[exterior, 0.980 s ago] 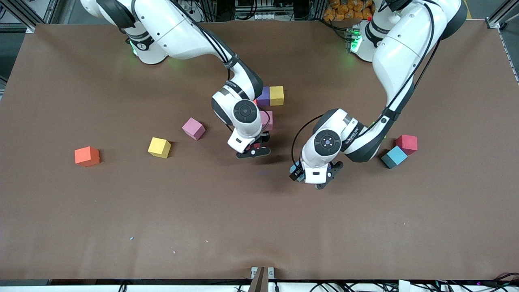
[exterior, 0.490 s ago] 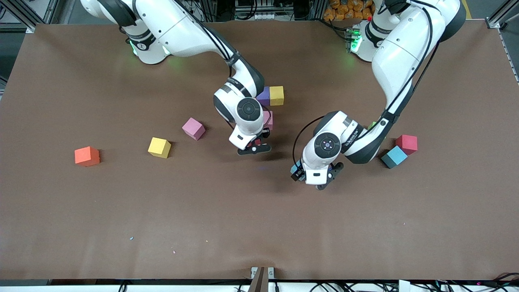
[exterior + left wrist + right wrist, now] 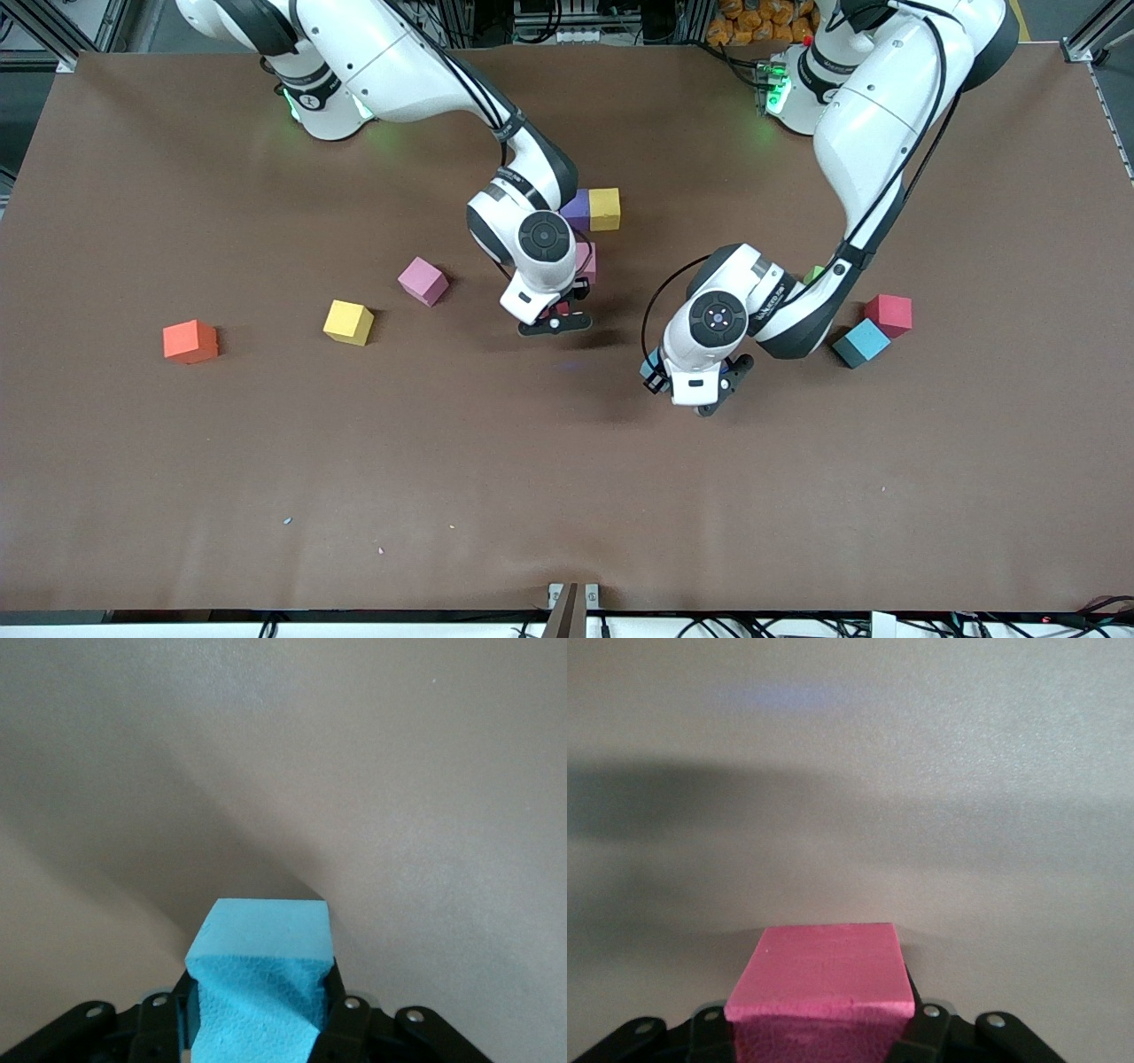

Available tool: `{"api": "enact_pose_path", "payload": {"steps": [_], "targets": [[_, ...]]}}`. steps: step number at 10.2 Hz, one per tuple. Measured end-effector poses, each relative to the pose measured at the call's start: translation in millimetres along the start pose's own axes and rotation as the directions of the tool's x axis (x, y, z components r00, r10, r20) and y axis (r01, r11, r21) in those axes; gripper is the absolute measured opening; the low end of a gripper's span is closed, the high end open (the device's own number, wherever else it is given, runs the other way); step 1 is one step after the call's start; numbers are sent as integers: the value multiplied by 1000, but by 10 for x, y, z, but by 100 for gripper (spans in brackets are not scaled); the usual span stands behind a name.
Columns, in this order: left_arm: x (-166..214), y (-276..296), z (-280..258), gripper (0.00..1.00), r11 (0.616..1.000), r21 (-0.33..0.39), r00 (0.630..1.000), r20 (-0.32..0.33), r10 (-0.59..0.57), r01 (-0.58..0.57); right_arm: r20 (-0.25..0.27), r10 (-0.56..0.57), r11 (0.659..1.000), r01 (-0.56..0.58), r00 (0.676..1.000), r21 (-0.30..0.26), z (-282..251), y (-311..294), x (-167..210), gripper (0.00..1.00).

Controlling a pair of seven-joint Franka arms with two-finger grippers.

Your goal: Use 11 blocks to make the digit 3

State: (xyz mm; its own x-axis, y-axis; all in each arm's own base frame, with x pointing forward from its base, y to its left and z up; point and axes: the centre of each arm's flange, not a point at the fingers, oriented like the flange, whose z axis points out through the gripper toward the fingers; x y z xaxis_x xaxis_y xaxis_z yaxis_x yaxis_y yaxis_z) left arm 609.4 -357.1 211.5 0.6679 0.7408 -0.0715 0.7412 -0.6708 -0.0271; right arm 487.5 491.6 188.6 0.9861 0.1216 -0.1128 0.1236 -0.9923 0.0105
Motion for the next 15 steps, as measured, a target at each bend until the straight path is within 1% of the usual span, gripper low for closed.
{"api": "enact_pose_path", "payload": {"steps": [2, 4, 5, 7, 10, 11, 13, 15], "targets": [[71, 8, -27, 53, 999, -7, 999, -16, -41, 41, 0, 0, 1000, 0, 1000, -1, 1, -1, -4, 61], [149, 36, -134, 53, 995, -28, 995, -33, -94, 93, 5, -2, 1000, 2, 1000, -5, 28, -1, -24, 82], [173, 47, -207, 53, 992, -40, 992, -37, -121, 119, 2, -3, 1000, 3, 1000, -2, 10, -7, -21, 98], [208, 59, -366, 53, 982, -65, 983, -46, -180, 177, -15, 1, 1000, 0, 1000, 5, -193, 4, 8, 100], [304, 28, -722, 53, 968, -91, 968, -68, -241, 234, -15, 31, 999, -32, 999, -6, -841, 210, 99, 100], [335, 7, -813, 53, 956, -94, 956, -72, -286, 279, -13, 36, 999, -36, 999, -10, -986, 401, 187, 100], [345, -3, -902, 53, 918, -107, 918, -66, -391, 383, 7, 6, 1000, -6, 1000, -15, -1054, 1018, 442, 100], [313, -4, -914, 53, 877, -113, 878, -57, -476, 468, 23, 40, 999, -39, 999, -14, -1014, 1674, 567, 100]]}}
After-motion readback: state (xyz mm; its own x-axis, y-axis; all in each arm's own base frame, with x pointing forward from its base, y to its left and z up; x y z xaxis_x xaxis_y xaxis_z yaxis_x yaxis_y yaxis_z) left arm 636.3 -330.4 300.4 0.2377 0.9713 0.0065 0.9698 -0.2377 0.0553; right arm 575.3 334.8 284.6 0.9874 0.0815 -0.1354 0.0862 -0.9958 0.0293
